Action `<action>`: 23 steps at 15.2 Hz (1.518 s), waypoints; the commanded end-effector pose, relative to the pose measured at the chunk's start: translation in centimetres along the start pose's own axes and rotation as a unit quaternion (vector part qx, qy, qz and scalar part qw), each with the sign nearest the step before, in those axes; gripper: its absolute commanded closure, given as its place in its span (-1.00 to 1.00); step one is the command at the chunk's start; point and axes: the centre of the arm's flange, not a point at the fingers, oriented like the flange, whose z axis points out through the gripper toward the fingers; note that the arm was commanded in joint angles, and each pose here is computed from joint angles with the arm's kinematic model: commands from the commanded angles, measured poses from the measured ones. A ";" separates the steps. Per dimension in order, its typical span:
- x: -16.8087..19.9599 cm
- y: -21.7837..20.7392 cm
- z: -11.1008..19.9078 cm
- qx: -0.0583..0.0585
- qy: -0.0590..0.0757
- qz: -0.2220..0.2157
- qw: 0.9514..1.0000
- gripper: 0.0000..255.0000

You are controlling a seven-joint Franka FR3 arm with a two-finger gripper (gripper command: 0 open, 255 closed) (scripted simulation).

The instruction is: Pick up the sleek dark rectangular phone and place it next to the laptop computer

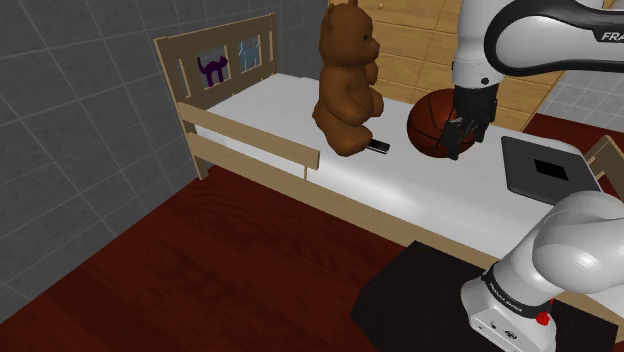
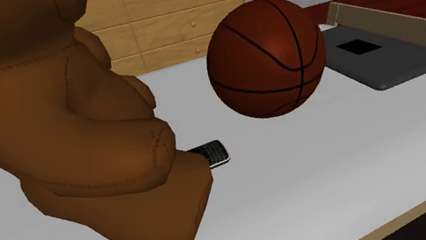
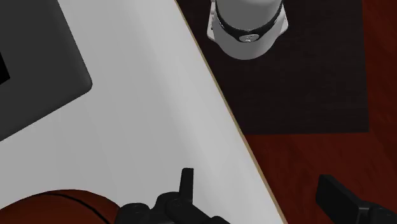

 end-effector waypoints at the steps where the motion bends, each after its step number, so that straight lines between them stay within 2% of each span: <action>1: 0.0 0.0 0.0 0.000 0.000 0.000 1.000 -1.00; 6: 5.0 2.5 2.7 0.018 0.025 -0.028 0.999 -1.00; 12: 11.2 5.0 5.7 0.040 0.055 -0.060 0.996 -1.00; 17: 16.7 6.6 8.0 0.057 0.080 -0.088 0.991 -1.00; 23: 23.6 8.1 10.4 0.079 0.110 -0.120 0.983 -1.00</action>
